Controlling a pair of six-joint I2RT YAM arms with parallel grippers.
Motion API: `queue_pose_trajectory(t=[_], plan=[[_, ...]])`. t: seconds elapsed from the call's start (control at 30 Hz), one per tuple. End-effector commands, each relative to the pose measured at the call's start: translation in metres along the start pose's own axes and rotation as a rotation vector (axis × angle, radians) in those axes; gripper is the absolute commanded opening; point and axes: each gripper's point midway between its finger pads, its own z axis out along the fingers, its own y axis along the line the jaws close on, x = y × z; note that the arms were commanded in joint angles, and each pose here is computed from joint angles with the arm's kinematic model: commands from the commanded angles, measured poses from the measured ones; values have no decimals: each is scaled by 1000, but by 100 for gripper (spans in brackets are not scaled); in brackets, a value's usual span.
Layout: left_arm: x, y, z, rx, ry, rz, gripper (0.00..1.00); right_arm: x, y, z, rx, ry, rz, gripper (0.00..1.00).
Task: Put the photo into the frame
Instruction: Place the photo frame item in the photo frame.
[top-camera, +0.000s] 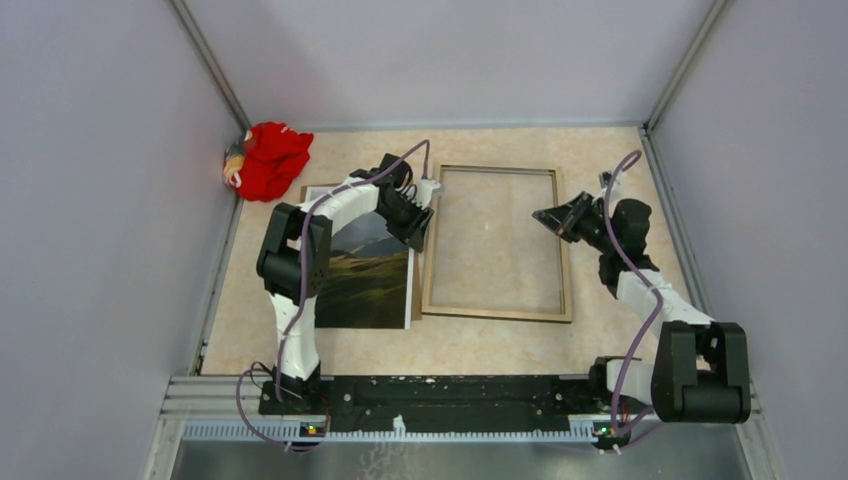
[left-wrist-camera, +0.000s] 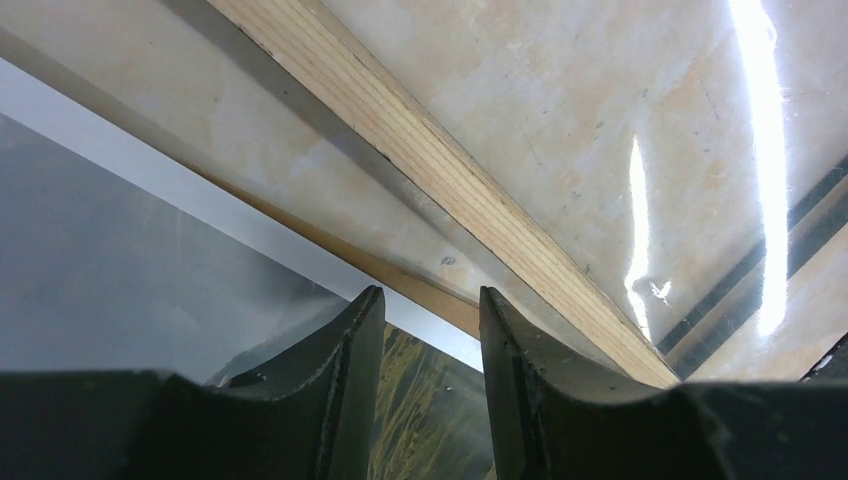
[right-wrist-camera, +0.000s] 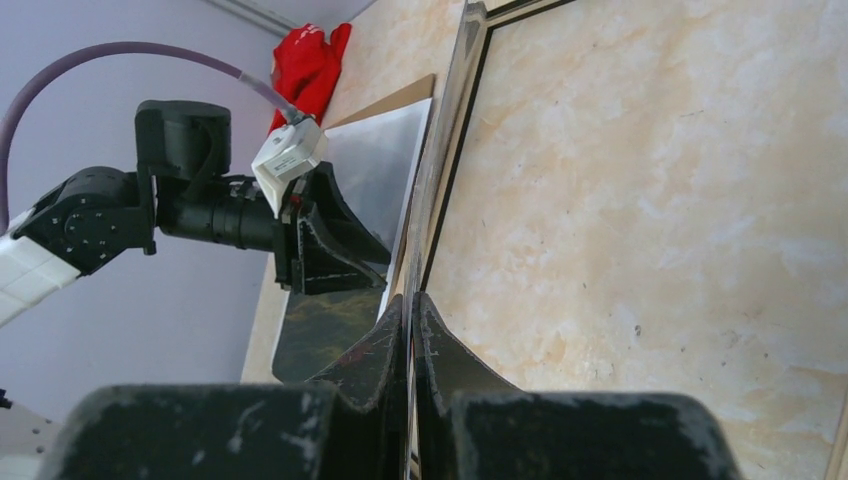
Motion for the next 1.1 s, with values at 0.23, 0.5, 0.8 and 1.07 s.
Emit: queue_pose_trajectory(t=[0.23,0.5,0.8,1.07], plan=[[-9,-1,7,23,-23,5,45,-4,5,3,-68,-29,-25,0],[-9,-4,10,30,-19,9,44,4,-8,3,-27,-20,-31,0],[-10,-10,15,37,-9,22,42,-2,2,2,-63,-45,24,0],[-9,-13,16,57,-6,22,28,4,10,-5,-106,-61,65,0]])
